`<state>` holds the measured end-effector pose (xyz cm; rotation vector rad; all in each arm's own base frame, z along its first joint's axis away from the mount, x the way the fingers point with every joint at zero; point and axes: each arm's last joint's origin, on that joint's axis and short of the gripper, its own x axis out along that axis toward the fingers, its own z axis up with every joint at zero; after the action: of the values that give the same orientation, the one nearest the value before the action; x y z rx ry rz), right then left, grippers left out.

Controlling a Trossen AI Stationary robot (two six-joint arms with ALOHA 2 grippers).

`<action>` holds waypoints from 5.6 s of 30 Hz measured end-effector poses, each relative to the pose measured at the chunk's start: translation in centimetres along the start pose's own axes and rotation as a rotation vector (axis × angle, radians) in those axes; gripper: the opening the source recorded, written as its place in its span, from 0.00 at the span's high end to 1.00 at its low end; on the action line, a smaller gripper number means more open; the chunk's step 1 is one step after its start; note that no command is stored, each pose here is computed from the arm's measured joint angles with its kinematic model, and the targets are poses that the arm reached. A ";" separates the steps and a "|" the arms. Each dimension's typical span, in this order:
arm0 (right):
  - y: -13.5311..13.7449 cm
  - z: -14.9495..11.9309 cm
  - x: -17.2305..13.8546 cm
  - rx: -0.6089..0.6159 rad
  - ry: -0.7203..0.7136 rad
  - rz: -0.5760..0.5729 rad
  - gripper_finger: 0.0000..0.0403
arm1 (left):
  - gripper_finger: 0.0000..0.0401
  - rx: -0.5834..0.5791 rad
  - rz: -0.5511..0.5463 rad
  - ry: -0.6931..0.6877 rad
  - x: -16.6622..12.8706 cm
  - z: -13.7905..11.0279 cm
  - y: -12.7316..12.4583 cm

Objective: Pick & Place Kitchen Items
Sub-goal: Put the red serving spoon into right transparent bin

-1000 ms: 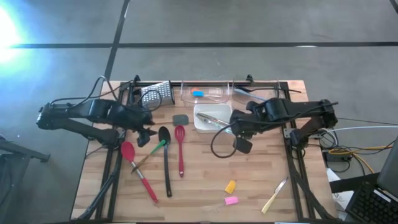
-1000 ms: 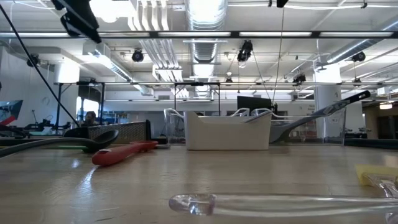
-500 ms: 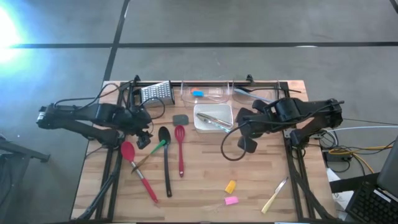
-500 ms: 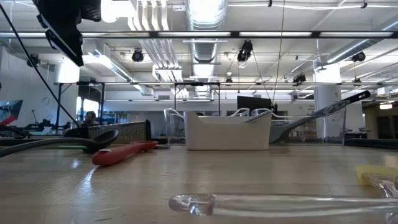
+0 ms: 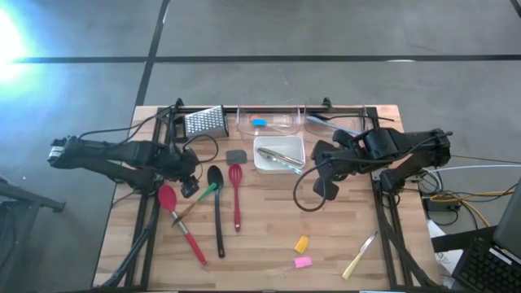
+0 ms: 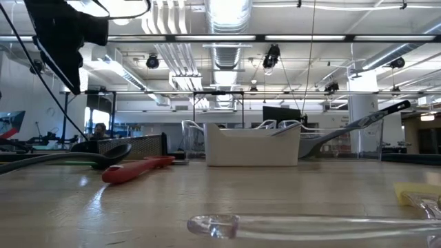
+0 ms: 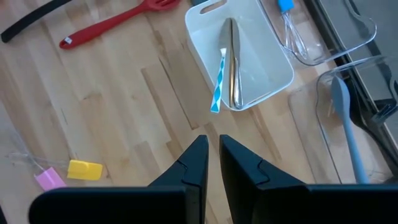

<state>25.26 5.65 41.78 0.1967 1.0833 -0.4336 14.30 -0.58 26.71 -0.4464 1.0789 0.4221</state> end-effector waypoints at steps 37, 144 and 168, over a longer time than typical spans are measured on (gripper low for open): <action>-3.0 -7.0 1.0 0.195 -0.029 -0.052 0.92 | 0.43 1.004 -0.042 -0.194 6.4 4.0 -7.0; -0.7 -5.4 1.3 -0.203 -0.195 0.121 0.92 | 0.89 0.694 -0.308 -0.121 8.3 16.8 -11.3; 5.0 2.4 5.3 -0.704 -0.004 -0.125 0.69 | 0.89 0.292 -0.564 0.000 7.9 19.1 -7.9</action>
<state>31.45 7.98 37.92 -0.4956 1.1862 -0.1422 35.90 4.00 28.31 -0.4661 0.9467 -0.2313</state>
